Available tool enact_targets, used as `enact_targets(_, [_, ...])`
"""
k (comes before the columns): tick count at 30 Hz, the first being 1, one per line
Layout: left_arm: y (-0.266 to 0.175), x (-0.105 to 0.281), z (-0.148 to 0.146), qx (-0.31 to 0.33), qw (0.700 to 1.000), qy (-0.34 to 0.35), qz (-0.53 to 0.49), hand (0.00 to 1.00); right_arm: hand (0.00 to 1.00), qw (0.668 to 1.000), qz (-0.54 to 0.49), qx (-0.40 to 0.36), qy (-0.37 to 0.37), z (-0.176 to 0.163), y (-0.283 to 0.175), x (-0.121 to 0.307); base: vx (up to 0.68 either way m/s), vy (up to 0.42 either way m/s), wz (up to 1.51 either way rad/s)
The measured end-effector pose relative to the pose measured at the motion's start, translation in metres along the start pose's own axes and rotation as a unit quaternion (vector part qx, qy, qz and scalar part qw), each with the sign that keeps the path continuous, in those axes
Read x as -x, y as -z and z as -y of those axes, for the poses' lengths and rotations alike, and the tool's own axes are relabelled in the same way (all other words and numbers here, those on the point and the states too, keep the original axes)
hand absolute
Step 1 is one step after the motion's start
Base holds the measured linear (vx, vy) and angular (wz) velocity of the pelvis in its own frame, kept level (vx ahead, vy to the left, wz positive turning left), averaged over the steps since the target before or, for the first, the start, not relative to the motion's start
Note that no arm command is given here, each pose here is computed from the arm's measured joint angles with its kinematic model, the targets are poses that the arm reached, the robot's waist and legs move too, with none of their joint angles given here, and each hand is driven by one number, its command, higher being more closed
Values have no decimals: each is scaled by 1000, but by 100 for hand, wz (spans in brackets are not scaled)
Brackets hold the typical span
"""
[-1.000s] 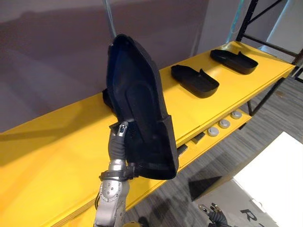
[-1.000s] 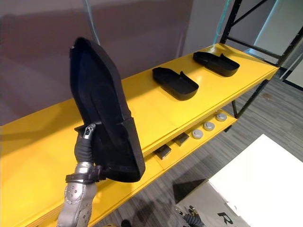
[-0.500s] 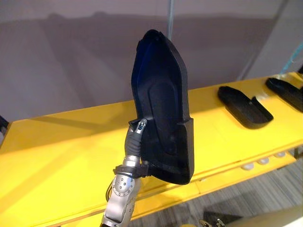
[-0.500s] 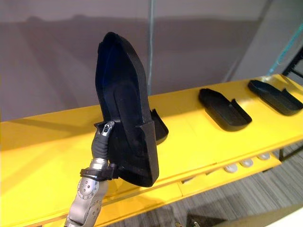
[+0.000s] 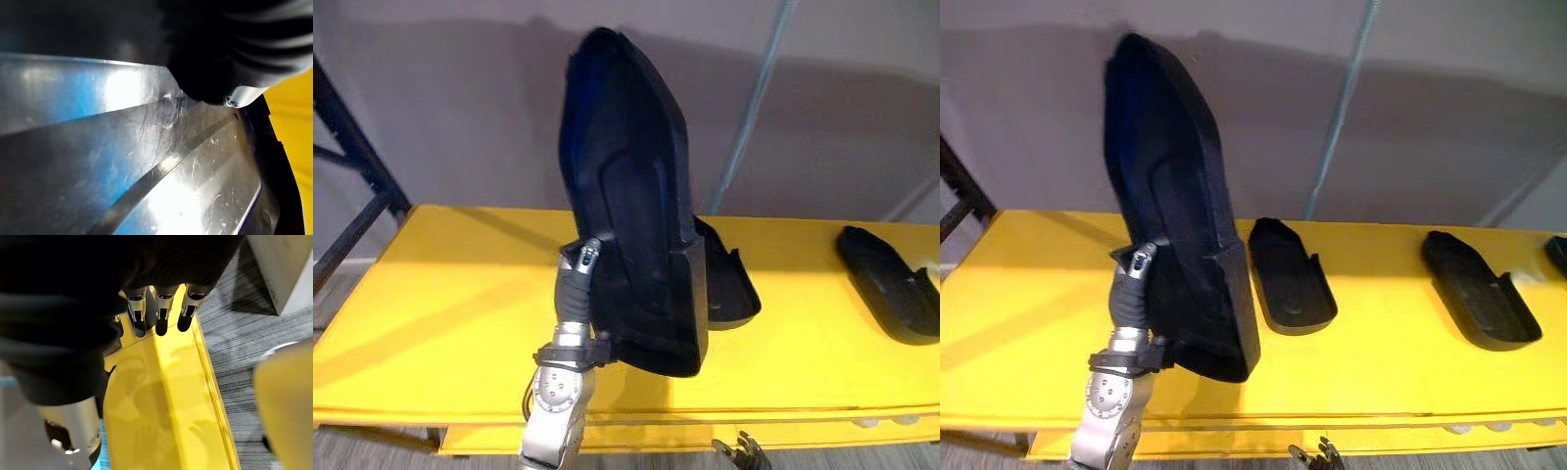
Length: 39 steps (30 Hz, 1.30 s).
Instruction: Walk over and take plastic housings, then place them on the shelf
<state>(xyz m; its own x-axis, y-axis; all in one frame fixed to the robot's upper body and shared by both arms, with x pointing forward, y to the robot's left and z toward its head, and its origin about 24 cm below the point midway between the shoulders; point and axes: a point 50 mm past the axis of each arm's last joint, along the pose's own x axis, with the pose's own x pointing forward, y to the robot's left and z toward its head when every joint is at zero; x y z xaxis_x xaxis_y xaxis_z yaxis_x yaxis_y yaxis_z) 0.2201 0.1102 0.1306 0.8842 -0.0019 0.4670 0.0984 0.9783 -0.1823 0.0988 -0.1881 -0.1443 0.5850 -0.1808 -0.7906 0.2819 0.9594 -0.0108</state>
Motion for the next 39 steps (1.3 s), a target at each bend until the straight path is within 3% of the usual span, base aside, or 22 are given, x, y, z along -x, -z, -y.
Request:
enact_targets(5, [9, 1, -1, -3, 1000, -6, -19, 100, 0, 999, -29, 37, 21, 19, 8, -2, 2, 294, 51])
enact_targets(14, [29, 0, -16, -58, 997, 0, -60, 100, 0, 999, -37, 31, 5, 6, 9, -5, -9, 300, 12])
enact_targets(20, [37, 4, -24, -89, 993, -22, -77, 100, 0, 999, -29, 30, -12, -2, 5, -7, -108, -86, 4])
enact_targets(27, [54, 9, -28, -111, 986, -28, -124, 100, 0, 999, -42, 16, 13, 15, 11, -4, 14, -161, 15])
enact_targets(34, [68, 12, -60, -179, 967, -52, -172, 100, 0, 998, -52, 17, 12, 15, 15, -4, 36, -58, 1])
enact_targets(39, [72, -6, -83, -238, 952, -64, -180, 100, 0, 998, -55, 21, 12, 18, 17, -3, -31, -7, -11])
